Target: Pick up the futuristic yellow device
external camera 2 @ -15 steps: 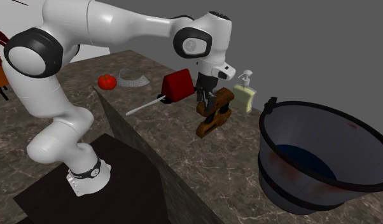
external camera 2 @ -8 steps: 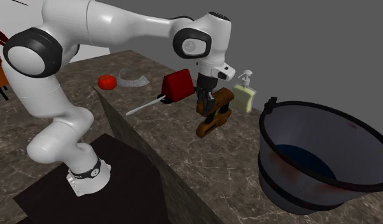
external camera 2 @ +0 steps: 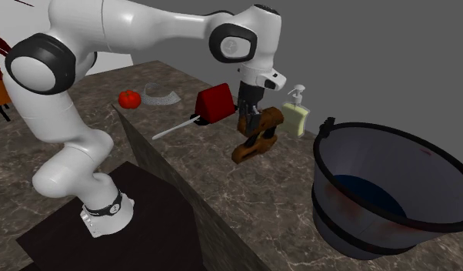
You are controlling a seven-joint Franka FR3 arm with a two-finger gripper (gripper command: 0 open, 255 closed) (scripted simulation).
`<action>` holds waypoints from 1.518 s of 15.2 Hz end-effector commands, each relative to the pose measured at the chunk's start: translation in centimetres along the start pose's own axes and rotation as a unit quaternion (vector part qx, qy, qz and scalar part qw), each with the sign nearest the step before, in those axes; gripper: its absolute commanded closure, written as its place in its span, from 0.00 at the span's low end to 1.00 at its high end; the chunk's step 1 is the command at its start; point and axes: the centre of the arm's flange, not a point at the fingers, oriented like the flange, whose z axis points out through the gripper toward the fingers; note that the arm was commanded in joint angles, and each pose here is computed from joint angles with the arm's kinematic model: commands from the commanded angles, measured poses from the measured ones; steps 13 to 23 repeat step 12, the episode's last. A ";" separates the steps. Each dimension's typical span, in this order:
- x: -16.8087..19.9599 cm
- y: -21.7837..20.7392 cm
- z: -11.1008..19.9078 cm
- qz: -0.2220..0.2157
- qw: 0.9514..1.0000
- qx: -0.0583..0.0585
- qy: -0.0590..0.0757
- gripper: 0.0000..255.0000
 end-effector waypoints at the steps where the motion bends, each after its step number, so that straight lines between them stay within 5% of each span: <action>1: -0.2 -0.1 -1.0 0.000 1.000 0.000 0.000 1.00; 10: -0.6 -0.4 -5.7 0.000 1.000 0.000 0.000 1.00; 23: -0.6 -0.4 -5.8 0.000 1.000 0.000 0.000 1.00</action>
